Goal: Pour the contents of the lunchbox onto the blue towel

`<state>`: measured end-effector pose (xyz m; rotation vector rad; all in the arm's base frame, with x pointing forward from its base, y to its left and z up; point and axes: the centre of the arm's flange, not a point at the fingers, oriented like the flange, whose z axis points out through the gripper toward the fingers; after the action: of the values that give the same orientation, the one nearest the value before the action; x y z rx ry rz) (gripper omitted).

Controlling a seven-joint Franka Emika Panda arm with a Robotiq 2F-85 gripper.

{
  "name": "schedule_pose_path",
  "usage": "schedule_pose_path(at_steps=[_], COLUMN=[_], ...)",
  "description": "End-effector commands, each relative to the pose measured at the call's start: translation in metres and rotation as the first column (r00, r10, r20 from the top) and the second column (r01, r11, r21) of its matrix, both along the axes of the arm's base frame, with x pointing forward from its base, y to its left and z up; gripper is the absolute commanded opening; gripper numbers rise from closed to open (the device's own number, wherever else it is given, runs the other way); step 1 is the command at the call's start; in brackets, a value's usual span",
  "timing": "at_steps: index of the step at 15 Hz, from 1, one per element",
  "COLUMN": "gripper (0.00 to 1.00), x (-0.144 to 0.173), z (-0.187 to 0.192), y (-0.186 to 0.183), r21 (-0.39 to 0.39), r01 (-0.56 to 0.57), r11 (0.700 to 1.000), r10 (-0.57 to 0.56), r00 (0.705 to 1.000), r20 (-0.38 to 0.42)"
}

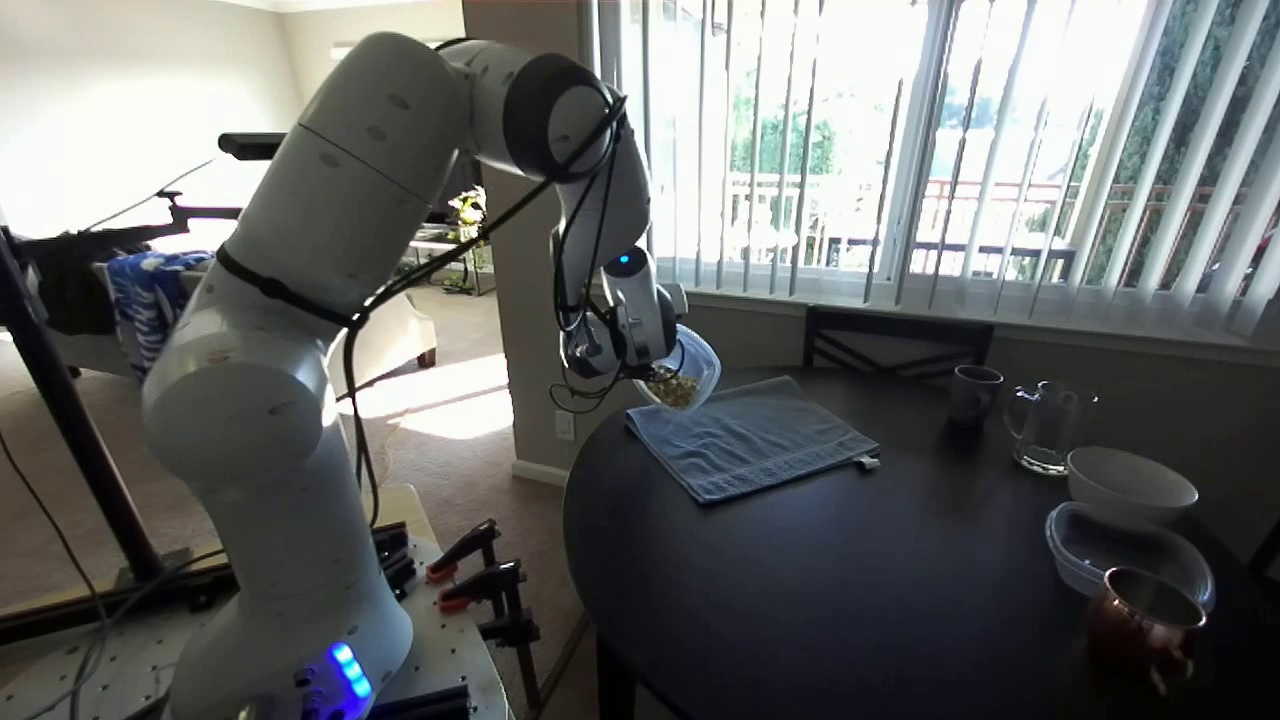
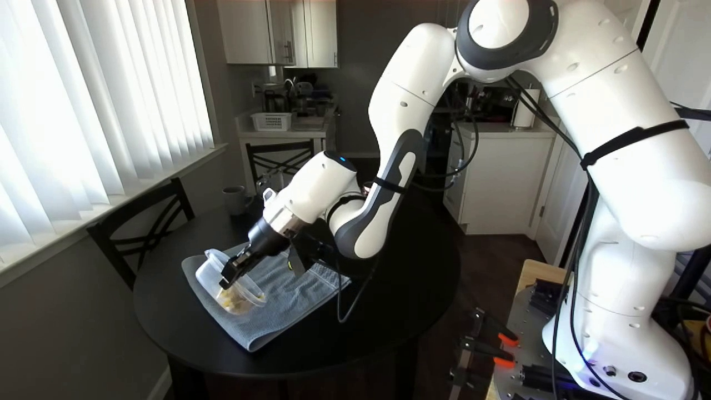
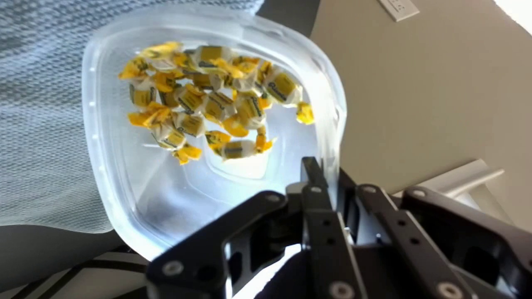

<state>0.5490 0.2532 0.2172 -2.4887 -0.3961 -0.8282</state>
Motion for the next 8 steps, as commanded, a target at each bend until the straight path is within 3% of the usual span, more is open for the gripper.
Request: schedule_pose_path(at_steps=[1, 5, 8], gripper=[0.04, 0.04, 0.04], x=[-0.001, 0.007, 0.017], z=[0.009, 0.016, 0.014], y=[-0.018, -0.050, -0.063], r21=[0.009, -0.015, 0.058], r01=[0.056, 0.128, 0.133], r11=[0.998, 0.992, 0.989], r10=[-0.055, -0.128, -0.135], r00=[0.998, 0.992, 0.991], r20=[-0.003, 0.022, 0.017])
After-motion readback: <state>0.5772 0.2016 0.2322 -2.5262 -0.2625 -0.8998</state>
